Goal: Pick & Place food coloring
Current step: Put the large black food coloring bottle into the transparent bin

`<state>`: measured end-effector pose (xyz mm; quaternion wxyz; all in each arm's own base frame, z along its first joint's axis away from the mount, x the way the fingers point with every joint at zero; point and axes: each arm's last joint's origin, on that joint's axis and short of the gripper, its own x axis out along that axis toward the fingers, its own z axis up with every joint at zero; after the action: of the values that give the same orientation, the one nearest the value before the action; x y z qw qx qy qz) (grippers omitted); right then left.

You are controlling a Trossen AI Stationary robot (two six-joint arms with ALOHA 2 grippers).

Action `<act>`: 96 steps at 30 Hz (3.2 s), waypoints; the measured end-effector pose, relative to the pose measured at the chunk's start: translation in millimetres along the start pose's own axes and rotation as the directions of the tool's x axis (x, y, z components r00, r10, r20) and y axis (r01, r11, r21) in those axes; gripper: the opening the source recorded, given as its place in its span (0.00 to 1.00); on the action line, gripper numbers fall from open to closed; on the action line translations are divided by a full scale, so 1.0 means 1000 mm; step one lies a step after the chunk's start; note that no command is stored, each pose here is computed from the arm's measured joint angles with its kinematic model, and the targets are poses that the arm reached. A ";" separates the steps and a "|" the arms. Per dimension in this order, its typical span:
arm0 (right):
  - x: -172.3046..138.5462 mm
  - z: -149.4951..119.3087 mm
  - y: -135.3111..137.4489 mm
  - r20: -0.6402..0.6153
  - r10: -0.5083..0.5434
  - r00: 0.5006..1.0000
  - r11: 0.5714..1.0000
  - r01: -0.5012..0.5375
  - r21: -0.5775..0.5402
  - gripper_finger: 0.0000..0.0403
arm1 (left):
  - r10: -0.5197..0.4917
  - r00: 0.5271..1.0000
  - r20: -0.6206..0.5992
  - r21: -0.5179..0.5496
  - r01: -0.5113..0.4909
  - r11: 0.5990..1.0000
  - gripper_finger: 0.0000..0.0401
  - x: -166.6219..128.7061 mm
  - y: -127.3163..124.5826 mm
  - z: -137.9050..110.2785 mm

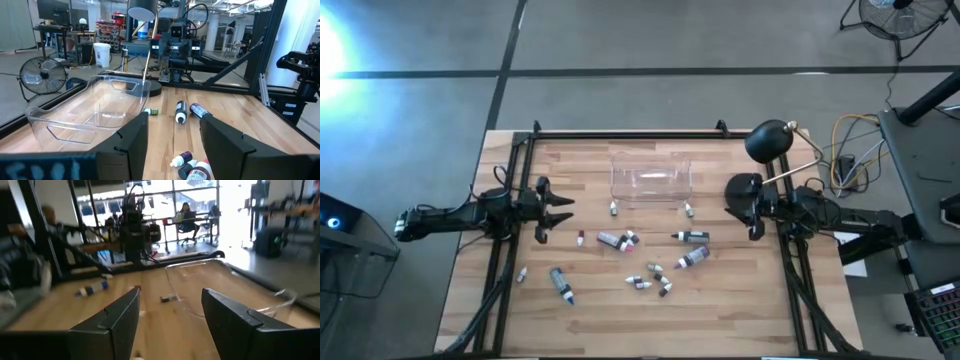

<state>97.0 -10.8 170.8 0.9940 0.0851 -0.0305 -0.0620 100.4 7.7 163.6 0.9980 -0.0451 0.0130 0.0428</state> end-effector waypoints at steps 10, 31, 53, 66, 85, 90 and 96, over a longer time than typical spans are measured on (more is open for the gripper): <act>-0.003 0.025 0.001 0.271 -0.052 0.961 0.985 0.004 0.173 0.52 | 0.000 1.000 0.005 0.000 0.000 1.000 0.38 0.000 0.000 0.000; -0.007 0.034 0.000 0.374 -0.136 0.917 0.648 -0.203 0.734 0.52 | -0.002 1.000 0.006 0.000 0.002 1.000 0.38 0.000 0.000 0.000; 0.036 0.028 0.014 -0.152 0.144 0.978 0.516 0.057 0.855 0.52 | -0.013 0.993 0.121 -0.578 0.081 0.812 0.38 -0.001 -0.001 0.012; 0.085 0.058 0.023 -0.716 0.075 0.694 0.889 0.279 0.364 0.52 | 0.051 0.974 0.221 -0.879 0.177 0.442 0.38 -0.002 0.000 0.021; 0.160 0.002 0.049 -0.911 -0.141 0.388 0.987 0.124 -0.100 0.52 | -0.054 0.975 0.215 -0.875 0.217 0.432 0.38 -0.002 -0.003 0.021; 0.175 -0.011 0.057 -0.925 -0.158 0.345 0.987 0.069 -0.143 0.52 | -0.110 0.972 0.208 -0.872 0.235 0.429 0.38 -0.003 -0.004 0.021; 0.198 -0.021 0.060 -0.937 -0.170 0.304 0.985 0.073 -0.155 0.52 | -0.161 0.966 0.201 -0.869 0.252 0.425 0.38 -0.003 -0.006 0.020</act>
<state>301.3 26.2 170.2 0.8183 0.0660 0.5659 -0.0761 98.7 3.4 184.6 0.8237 -0.5585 -0.0601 -0.0775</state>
